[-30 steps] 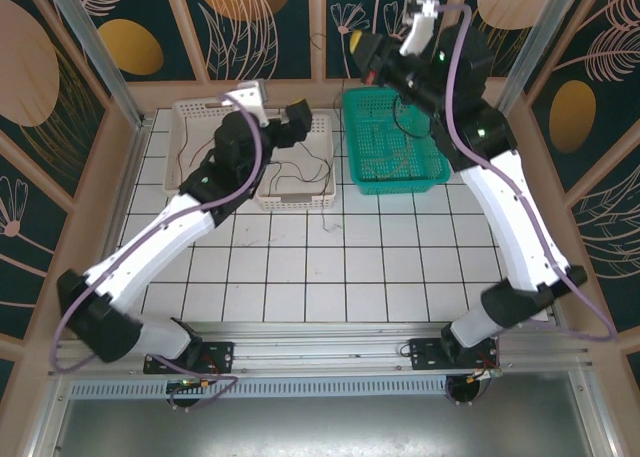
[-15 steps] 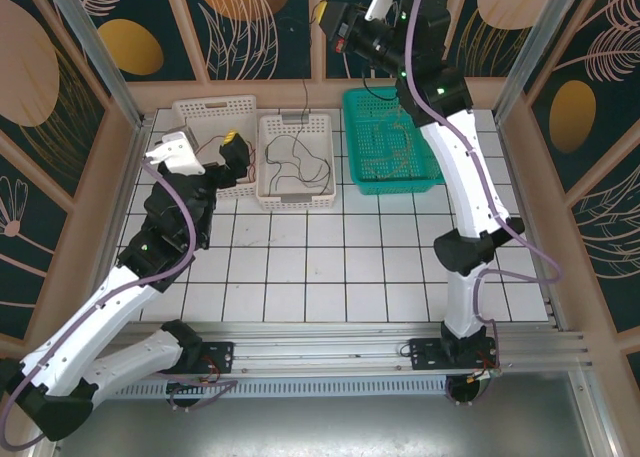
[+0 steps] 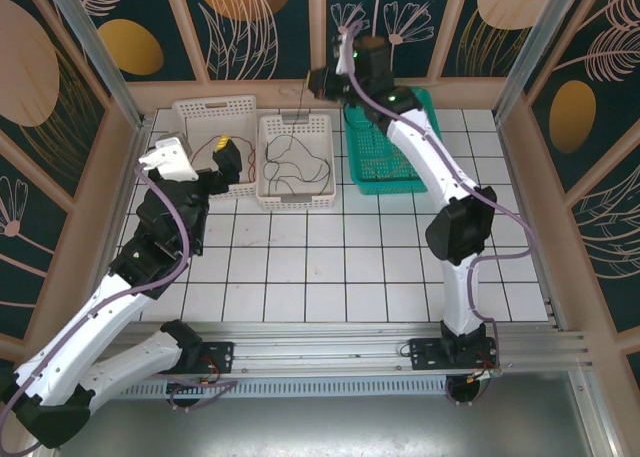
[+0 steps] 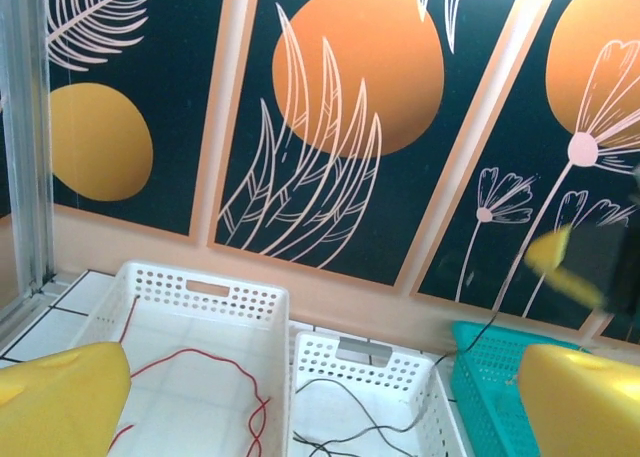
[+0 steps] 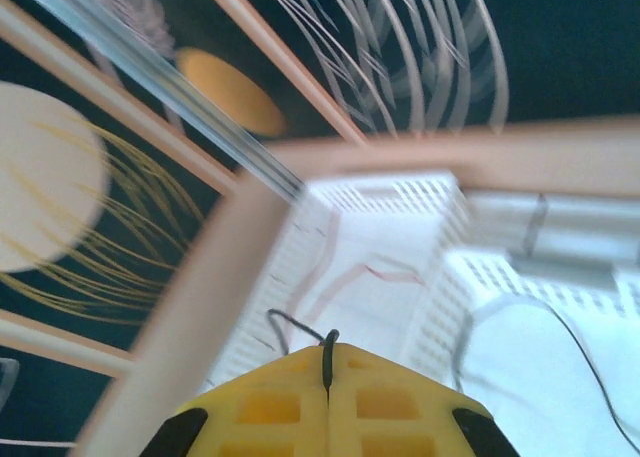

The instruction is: Untangle the cables

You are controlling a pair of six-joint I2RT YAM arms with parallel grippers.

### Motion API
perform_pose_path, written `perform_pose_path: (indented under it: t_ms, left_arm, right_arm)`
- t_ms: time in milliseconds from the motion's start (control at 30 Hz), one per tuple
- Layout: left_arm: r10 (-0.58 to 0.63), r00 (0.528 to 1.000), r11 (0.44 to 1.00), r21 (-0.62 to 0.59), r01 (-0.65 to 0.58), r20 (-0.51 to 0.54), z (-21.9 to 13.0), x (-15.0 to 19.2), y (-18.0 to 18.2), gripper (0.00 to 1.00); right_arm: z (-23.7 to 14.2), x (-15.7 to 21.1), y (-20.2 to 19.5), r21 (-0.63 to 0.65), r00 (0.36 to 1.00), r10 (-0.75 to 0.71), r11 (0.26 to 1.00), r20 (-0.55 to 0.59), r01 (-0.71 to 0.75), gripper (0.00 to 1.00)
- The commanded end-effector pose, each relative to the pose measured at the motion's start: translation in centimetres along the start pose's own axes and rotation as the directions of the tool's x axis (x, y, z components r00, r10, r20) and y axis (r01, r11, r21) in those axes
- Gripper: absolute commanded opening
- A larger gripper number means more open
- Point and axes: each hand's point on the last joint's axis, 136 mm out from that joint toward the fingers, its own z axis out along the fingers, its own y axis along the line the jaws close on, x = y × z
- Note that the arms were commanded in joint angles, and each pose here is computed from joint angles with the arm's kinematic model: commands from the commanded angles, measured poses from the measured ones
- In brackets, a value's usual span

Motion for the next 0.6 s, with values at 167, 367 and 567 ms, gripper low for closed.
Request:
perform_pose_path:
  t_ms: [167, 367, 567]
  left_arm:
    - [0.062, 0.998, 0.998, -0.031, -0.063, -0.024, -0.1, 2.1, 1.1, 0.98]
    - [0.074, 0.996, 0.997, -0.018, -0.075, -0.039, 0.1, 2.9, 1.0, 0.99]
    - [0.087, 0.995, 0.996, -0.015, -0.087, -0.044, 0.2, 3.2, 0.9, 0.98]
  right_arm:
    - [3.7, 6.2, -5.6, 0.209, 0.997, -0.024, 0.977, -0.079, 0.04, 0.0]
    - [6.1, 10.4, -8.0, 0.276, 0.984, -0.003, 0.96, -0.178, 0.053, 0.0]
    - [6.2, 11.6, -8.6, 0.321, 0.978, -0.021, 0.943, -0.209, 0.089, 0.13]
